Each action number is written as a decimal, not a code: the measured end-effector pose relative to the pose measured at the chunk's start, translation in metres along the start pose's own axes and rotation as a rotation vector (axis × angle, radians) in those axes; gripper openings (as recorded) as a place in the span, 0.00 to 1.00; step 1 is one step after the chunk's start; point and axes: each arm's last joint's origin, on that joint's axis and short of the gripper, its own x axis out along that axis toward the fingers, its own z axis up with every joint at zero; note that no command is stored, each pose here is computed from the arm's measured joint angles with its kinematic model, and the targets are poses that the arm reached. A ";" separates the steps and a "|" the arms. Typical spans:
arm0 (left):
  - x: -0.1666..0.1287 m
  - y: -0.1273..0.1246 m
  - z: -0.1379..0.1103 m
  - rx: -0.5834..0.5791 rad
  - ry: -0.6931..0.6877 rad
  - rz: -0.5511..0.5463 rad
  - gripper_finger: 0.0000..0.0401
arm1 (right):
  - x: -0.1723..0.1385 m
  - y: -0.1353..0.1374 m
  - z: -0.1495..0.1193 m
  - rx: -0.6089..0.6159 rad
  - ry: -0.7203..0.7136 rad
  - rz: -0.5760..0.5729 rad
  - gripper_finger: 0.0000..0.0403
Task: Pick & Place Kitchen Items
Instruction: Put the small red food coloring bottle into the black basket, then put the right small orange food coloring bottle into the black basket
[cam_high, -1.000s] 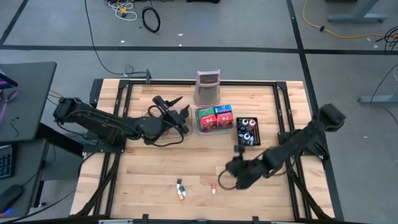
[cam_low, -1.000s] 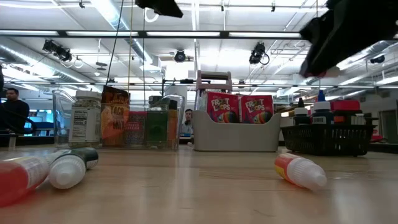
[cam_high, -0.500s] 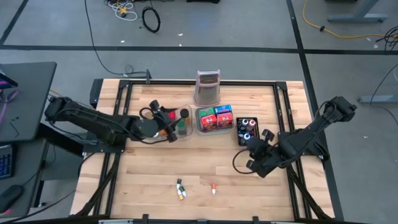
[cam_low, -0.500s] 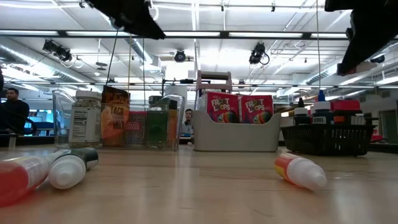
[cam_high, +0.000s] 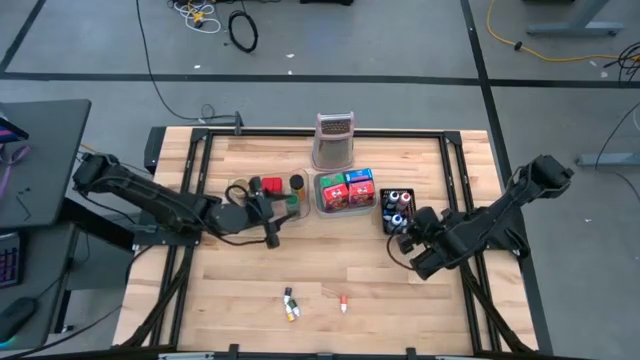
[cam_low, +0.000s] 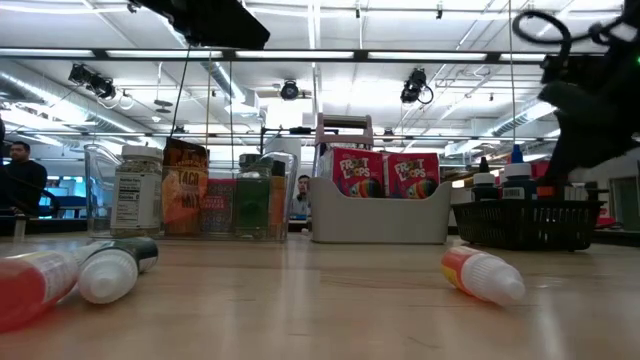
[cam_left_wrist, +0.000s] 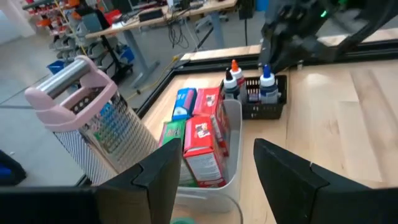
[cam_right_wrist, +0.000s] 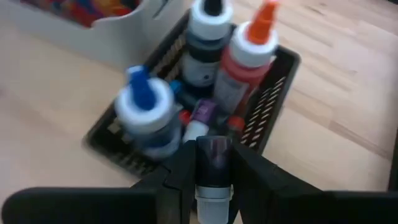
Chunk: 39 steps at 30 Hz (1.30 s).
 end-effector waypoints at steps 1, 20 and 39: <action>0.000 0.000 0.000 0.001 -0.002 0.000 0.52 | 0.004 -0.002 -0.002 0.013 -0.015 -0.009 0.24; 0.001 0.001 0.001 -0.038 -0.004 0.009 0.52 | 0.033 -0.008 -0.006 -0.067 -0.031 -0.022 0.42; 0.006 0.004 -0.001 -0.061 0.007 0.030 0.52 | -0.025 0.036 0.034 -0.022 0.299 0.194 0.40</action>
